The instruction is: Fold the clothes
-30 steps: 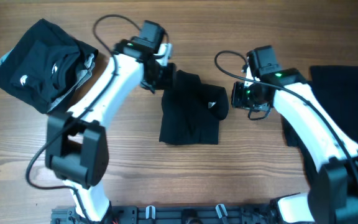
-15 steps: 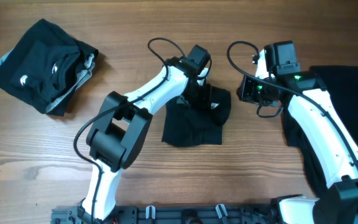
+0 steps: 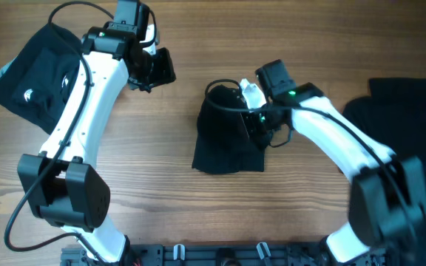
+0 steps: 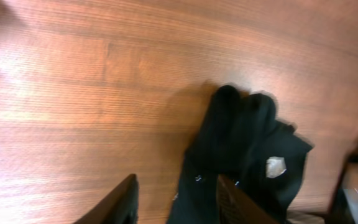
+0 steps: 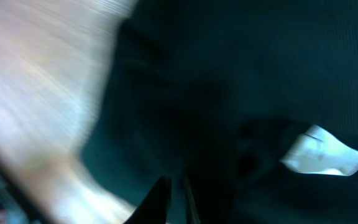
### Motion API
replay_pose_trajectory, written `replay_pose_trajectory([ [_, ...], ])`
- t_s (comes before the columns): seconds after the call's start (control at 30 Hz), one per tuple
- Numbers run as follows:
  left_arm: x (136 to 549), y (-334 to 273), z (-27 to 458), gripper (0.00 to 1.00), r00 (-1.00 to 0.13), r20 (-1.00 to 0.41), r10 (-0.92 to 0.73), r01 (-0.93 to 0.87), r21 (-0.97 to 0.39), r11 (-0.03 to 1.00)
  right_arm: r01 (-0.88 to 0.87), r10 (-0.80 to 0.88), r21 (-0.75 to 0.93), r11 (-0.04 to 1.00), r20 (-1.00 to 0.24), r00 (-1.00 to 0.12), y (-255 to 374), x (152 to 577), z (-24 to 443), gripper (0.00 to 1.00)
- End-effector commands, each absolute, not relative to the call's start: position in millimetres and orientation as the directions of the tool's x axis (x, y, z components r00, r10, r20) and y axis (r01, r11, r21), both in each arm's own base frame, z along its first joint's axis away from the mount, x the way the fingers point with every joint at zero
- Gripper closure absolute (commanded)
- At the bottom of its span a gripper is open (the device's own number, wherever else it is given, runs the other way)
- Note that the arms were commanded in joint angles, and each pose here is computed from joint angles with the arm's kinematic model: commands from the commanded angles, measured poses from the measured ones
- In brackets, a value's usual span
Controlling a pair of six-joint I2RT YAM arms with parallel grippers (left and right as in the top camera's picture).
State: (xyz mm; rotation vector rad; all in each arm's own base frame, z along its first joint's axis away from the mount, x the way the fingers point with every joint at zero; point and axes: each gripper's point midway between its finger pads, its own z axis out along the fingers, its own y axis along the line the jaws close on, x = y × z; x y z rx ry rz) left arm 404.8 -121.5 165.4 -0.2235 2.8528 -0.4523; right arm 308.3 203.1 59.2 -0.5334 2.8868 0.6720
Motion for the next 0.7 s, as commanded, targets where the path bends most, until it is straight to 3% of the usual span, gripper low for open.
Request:
replay_pose_trajectory([
  [0.0,385.2,-120.7,156.7,0.59,-0.985,-0.16,-0.07,-0.021,-0.289,0.957,-0.117,-0.109,0.236,0.965,-0.043,-0.993,152.3,318.8,3.8,0.89],
  [0.07,374.1,-128.9,152.5,0.66,-0.992,-0.12,-0.034,0.006,-0.319,0.948,0.033,0.025,0.221,0.975,0.042,-0.999,135.0,316.0,-12.9,0.89],
  [0.13,367.6,-135.4,144.3,0.66,-0.995,-0.097,-0.018,0.015,-0.328,0.945,0.074,0.061,0.219,0.973,0.063,-0.996,127.6,315.5,-14.6,0.89],
  [0.23,349.7,-149.1,123.9,0.69,-0.999,-0.033,0.015,0.026,-0.352,0.936,0.015,0.009,0.265,0.964,0.023,-1.0,133.6,318.9,-0.4,0.89],
  [0.33,328.3,-188.9,109.0,0.72,-0.996,0.012,0.085,0.069,-0.483,0.873,-0.026,0.0,0.298,0.954,-0.088,-0.996,136.3,329.8,37.8,0.88],
  [0.47,305.6,-233.3,93.1,0.78,-0.977,-0.02,0.212,0.193,-0.502,0.843,-0.003,0.115,0.359,0.933,-0.307,-0.945,119.4,349.6,121.2,0.58],
  [0.57,297.1,-240.4,75.7,0.96,-0.977,-0.025,0.21,0.202,-0.397,0.895,0.001,0.163,0.376,0.926,-0.4,-0.902,103.3,352.1,157.6,0.54],
  [0.67,286.4,-240.7,51.2,0.96,-0.994,0.037,0.101,0.08,-0.364,0.928,0.003,0.176,0.38,0.925,-0.42,-0.89,98.6,351.8,166.0,0.53],
])
